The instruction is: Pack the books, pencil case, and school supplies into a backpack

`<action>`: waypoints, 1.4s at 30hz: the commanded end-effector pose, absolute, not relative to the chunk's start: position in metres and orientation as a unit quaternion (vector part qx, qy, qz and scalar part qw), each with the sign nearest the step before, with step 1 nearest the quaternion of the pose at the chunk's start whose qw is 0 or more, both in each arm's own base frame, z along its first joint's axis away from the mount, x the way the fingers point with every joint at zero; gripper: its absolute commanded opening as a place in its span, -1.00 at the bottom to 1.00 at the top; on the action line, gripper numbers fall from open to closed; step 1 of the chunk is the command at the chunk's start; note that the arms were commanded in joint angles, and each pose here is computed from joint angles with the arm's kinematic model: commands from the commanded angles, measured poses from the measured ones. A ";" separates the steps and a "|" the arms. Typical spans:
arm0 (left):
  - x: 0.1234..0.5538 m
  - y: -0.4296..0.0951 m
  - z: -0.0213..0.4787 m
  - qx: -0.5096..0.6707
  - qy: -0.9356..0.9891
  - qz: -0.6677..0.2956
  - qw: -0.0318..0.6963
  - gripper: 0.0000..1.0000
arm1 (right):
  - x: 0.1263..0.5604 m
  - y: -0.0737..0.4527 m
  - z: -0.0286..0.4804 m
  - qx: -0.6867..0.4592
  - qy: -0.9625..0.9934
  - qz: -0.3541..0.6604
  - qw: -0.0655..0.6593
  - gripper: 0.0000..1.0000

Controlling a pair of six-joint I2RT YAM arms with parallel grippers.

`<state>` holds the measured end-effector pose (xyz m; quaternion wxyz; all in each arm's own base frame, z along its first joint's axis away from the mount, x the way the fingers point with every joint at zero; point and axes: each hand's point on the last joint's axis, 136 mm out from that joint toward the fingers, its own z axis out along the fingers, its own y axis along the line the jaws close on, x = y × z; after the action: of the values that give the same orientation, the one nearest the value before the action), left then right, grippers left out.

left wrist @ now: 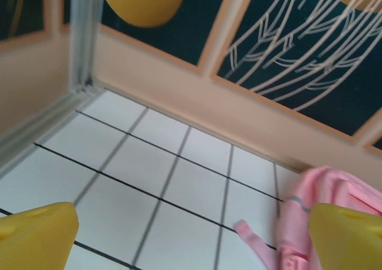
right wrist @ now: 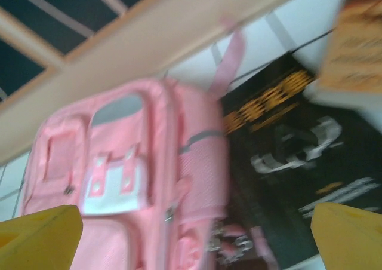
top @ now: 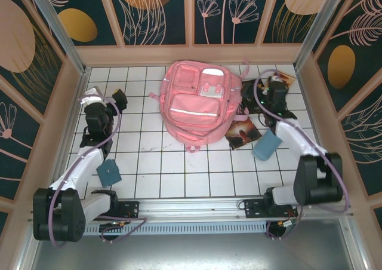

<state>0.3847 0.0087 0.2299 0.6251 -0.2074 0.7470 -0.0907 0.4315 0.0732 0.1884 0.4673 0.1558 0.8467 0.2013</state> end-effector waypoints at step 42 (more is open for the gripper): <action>0.384 -0.073 0.176 -0.149 0.847 -0.267 0.436 0.94 | 0.391 0.300 0.141 0.042 0.924 0.245 0.292 0.85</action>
<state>0.3836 -0.0572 0.1689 0.4479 -0.1733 0.8441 -0.2384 0.3939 0.3367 0.1324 0.2950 -0.0211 0.9237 0.2437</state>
